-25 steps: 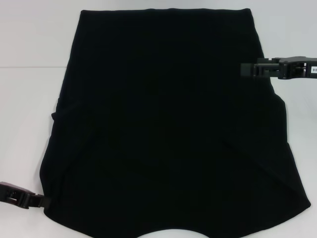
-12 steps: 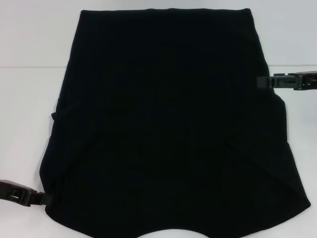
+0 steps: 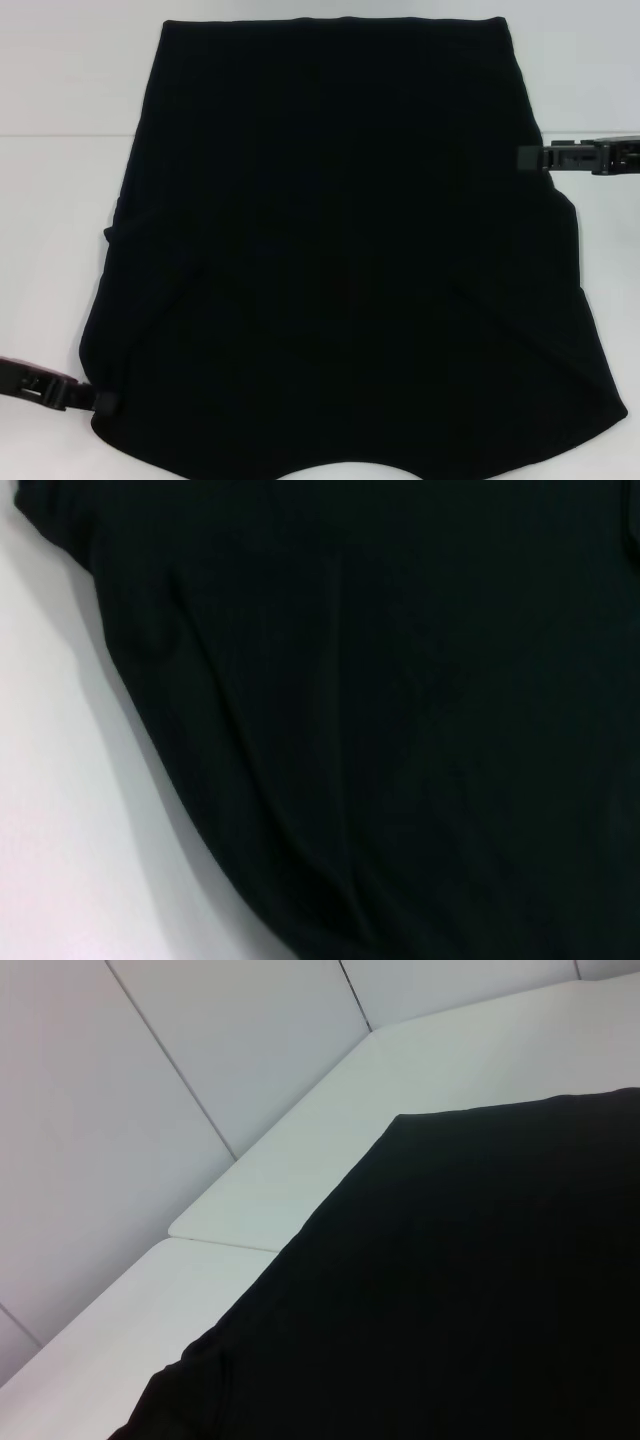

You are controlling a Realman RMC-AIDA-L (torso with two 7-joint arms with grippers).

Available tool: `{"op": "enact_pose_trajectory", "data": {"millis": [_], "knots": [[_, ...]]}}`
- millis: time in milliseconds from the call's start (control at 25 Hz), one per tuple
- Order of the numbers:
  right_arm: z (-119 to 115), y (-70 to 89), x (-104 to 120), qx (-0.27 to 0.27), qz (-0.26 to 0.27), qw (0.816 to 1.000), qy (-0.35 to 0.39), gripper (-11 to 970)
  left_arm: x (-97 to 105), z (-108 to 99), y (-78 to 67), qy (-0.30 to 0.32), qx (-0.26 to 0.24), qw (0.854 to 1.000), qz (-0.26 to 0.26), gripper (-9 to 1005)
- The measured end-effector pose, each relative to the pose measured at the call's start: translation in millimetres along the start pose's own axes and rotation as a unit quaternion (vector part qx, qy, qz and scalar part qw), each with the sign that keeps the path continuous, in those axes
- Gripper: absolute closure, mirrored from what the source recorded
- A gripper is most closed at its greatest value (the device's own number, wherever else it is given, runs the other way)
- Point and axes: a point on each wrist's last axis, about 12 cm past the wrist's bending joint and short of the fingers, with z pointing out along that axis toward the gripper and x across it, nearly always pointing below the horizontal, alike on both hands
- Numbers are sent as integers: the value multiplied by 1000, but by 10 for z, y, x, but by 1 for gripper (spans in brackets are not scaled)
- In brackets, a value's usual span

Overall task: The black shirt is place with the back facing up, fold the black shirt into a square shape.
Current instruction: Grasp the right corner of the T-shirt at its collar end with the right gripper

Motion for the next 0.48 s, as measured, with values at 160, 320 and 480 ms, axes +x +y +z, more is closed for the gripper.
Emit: {"op": "enact_pose_trajectory", "data": {"millis": [160,320,480], "knots": [[5,2,-13,0,-1,1000,-1,52,-18,-7,4,-1,-2,1000,1,777],[2,-1,-16,1,-1,1000,-3,55,-38,-11,-1,-1,-2,1000,3,691],[-10,-3,-32,3,-3,1000,-6,57,-39,-15,-3,1,-1,1000,4,601]]}}
